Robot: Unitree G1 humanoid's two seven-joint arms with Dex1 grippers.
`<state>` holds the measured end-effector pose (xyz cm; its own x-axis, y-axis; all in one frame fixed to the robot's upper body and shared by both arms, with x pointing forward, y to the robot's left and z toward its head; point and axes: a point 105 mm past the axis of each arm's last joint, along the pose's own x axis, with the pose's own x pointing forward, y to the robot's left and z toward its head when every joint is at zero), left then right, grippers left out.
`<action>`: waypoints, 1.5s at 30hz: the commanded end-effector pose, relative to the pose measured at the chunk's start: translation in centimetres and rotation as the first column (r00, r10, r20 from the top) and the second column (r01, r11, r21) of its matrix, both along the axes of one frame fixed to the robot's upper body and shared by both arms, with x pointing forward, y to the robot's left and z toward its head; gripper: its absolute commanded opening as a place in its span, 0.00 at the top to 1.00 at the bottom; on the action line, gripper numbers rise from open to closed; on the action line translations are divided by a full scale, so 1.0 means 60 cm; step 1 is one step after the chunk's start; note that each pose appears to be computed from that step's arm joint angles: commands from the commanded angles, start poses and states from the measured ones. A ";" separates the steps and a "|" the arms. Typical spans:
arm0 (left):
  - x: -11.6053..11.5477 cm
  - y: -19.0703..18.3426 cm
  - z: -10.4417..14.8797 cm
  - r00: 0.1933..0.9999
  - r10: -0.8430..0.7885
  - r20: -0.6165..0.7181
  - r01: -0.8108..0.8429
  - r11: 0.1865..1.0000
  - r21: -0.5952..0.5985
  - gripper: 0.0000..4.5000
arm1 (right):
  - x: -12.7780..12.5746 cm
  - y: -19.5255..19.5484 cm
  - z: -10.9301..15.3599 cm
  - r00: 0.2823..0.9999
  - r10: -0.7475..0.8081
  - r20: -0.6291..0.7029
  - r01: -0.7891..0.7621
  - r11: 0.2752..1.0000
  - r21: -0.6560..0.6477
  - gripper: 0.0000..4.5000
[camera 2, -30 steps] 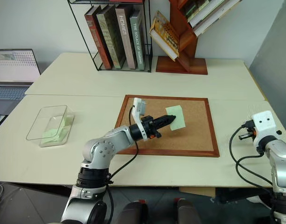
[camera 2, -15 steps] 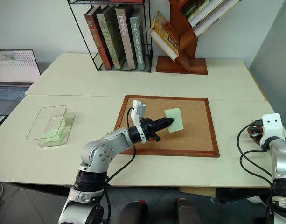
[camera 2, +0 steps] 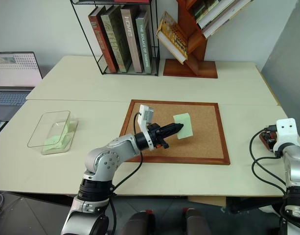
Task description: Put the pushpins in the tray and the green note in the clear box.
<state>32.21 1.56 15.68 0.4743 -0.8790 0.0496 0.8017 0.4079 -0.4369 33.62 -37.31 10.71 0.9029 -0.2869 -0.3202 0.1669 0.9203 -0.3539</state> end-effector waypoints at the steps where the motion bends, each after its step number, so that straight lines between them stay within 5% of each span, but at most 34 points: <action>1: -0.003 -0.005 0.022 0.998 -0.007 0.061 0.009 1.000 -0.020 1.00 | 0.009 -0.006 0.078 0.986 0.008 0.164 0.006 0.996 -0.088 0.42; 3: -0.001 -0.003 0.026 0.997 0.004 0.071 -0.003 1.000 -0.017 1.00 | 0.012 0.005 0.107 0.970 0.048 0.238 -0.015 0.990 -0.139 0.42; 6: 0.011 0.019 0.044 0.990 0.079 0.115 -0.080 0.997 0.000 1.00 | 0.019 0.093 0.148 0.891 0.309 0.331 -0.261 0.948 -0.182 0.42; 10: 0.043 0.097 0.080 0.925 0.300 0.231 -0.321 0.945 0.060 1.00 | 0.008 0.240 0.170 0.679 0.634 0.371 -0.626 0.764 -0.159 0.42; 15: 0.077 0.279 0.115 0.687 0.645 0.335 -0.713 0.689 0.134 1.00 | -0.014 0.375 0.182 0.407 0.847 0.342 -0.870 0.473 -0.137 0.42; 21: 0.018 0.462 0.125 0.403 0.824 0.398 -0.914 0.341 0.219 1.00 | -0.033 0.456 0.188 0.202 0.927 0.317 -0.967 0.239 -0.082 0.42; 27: -0.032 0.600 0.077 0.174 0.944 0.282 -0.952 0.088 0.292 1.00 | -0.037 0.511 0.186 0.082 0.945 0.316 -0.993 0.104 -0.053 0.42; 33: -0.034 0.630 0.039 0.114 0.967 0.229 -0.942 0.032 0.335 1.00 | -0.043 0.528 0.187 0.050 0.952 0.301 -0.996 0.071 -0.057 0.42; 41: -0.016 0.611 0.030 0.175 0.957 0.233 -0.928 0.082 0.363 1.00 | -0.049 0.530 0.186 0.050 0.953 0.299 -0.996 0.070 -0.055 0.42; 45: -0.015 0.610 0.024 0.181 0.956 0.232 -0.918 0.080 0.388 0.84 | -0.048 0.529 0.183 0.053 0.954 0.297 -0.996 0.072 -0.054 0.41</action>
